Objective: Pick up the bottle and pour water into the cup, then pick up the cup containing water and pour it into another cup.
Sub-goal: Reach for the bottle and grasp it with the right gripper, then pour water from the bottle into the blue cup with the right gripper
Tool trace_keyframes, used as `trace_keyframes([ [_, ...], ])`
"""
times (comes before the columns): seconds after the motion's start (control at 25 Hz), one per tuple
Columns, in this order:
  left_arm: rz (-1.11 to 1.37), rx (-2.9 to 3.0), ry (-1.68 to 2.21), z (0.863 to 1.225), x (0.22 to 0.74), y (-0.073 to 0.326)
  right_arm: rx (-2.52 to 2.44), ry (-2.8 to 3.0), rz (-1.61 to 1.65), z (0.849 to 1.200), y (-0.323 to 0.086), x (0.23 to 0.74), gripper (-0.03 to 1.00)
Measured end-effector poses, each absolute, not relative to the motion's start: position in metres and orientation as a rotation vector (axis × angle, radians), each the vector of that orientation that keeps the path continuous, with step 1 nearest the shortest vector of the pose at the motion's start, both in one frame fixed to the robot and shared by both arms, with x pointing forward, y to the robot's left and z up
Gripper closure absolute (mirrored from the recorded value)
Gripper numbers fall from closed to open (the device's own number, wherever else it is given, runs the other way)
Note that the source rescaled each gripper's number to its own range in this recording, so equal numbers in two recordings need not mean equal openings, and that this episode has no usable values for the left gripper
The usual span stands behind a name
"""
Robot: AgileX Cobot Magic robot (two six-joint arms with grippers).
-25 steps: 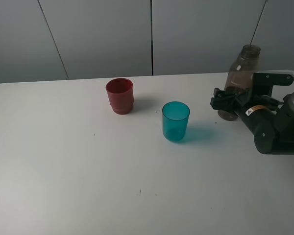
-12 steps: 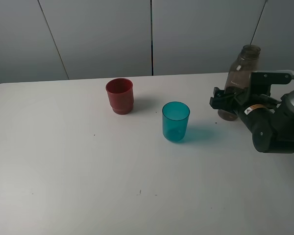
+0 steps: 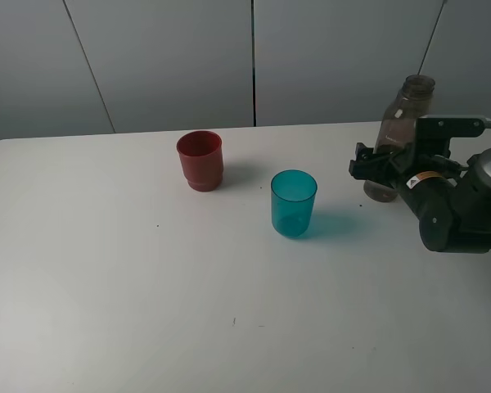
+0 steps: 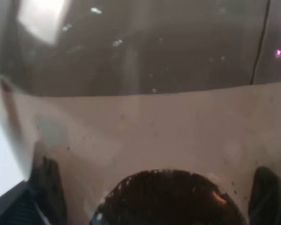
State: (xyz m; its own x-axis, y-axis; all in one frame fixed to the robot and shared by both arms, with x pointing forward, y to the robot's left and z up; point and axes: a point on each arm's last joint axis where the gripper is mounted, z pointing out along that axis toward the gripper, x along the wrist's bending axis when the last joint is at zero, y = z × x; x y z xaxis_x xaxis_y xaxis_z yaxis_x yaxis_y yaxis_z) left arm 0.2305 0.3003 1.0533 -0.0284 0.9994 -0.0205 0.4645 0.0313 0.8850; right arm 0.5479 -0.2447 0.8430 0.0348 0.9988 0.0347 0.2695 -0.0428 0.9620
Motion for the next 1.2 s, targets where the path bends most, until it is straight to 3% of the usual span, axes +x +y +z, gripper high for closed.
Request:
trace_keyframes([
  [0.12, 0.937, 1.523, 1.587, 1.0533, 0.2305, 0.3003, 1.452, 1.366, 1.074, 0.843, -0.2447, 0.5479, 0.03],
  [0.2, 0.937, 1.523, 1.587, 1.0533, 0.2305, 0.3003, 1.452, 1.366, 1.074, 0.843, -0.2447, 0.5479, 0.14],
  [0.24, 0.937, 1.523, 1.587, 1.0533, 0.2305, 0.3003, 1.451, 1.369, 1.071, 0.8424, -0.2447, 0.5478, 0.28],
  [0.28, 0.937, 1.523, 1.587, 1.0533, 0.2305, 0.3003, 1.445, 1.375, 1.064, 0.8418, -0.2448, 0.5477, 0.57],
  [0.32, 0.937, 1.523, 1.587, 1.0533, 0.2305, 0.3003, 1.444, 1.374, 1.057, 0.8412, -0.2453, 0.5476, 0.97],
  [0.36, 0.937, 1.523, 1.587, 1.0533, 0.2305, 0.3003, 1.437, 1.378, 1.051, 0.8409, -0.2453, 0.5476, 0.9],
  [1.2, 0.936, 1.521, 1.588, 1.0533, 0.2305, 0.3003, 1.389, 1.436, 1.011, 0.8468, -0.245, 0.5443, 0.92],
])
